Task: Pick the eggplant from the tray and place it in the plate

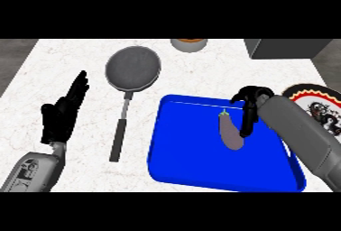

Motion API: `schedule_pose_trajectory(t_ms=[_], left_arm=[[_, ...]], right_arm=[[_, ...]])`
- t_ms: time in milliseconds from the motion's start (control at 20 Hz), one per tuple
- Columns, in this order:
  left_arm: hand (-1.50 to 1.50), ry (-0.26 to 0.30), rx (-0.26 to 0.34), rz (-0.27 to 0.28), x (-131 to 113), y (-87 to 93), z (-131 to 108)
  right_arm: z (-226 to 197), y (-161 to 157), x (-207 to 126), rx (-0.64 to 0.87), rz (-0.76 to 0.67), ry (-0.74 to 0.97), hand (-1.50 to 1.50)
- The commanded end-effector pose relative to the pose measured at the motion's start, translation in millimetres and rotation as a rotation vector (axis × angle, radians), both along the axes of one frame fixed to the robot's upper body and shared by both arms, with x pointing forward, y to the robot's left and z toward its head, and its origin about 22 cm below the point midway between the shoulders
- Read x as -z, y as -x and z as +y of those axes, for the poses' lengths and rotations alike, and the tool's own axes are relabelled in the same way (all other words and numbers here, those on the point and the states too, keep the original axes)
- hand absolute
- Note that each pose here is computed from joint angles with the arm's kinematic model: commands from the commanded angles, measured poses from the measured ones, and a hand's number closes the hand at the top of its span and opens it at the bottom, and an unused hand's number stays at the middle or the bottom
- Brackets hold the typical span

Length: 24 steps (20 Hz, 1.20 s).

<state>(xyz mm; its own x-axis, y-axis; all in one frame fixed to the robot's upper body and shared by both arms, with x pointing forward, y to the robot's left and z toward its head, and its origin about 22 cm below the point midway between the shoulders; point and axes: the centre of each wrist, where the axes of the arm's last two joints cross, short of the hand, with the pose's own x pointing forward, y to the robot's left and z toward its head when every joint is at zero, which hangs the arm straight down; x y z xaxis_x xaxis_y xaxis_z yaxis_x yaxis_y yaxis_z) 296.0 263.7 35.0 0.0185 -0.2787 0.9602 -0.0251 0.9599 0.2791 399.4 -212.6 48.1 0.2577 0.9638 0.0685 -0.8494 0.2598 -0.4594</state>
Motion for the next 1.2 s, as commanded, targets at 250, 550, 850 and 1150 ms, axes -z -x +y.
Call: schedule_pose_trajectory(t_ms=[250, 550, 850, 1150], left_arm=[[0.0, 0.014, -0.118, 0.027, 9, 8.4, 24], [0.0, 0.009, -0.155, 0.038, 15, 18.8, 36], [0.0, 0.02, -0.124, 0.024, 17, 22.6, 33], [0.0, 0.018, -0.05, -0.011, 3, 15.7, 11]], right_arm=[[-192, 30, -97, 0.09, -0.467, 0.077, 1.5], [-260, 63, -149, 0.044, -0.92, -0.013, 1.5], [-315, 101, -159, -0.071, -1.239, -0.181, 1.5], [-374, 160, -139, -0.168, -1.334, -0.348, 1.5]])
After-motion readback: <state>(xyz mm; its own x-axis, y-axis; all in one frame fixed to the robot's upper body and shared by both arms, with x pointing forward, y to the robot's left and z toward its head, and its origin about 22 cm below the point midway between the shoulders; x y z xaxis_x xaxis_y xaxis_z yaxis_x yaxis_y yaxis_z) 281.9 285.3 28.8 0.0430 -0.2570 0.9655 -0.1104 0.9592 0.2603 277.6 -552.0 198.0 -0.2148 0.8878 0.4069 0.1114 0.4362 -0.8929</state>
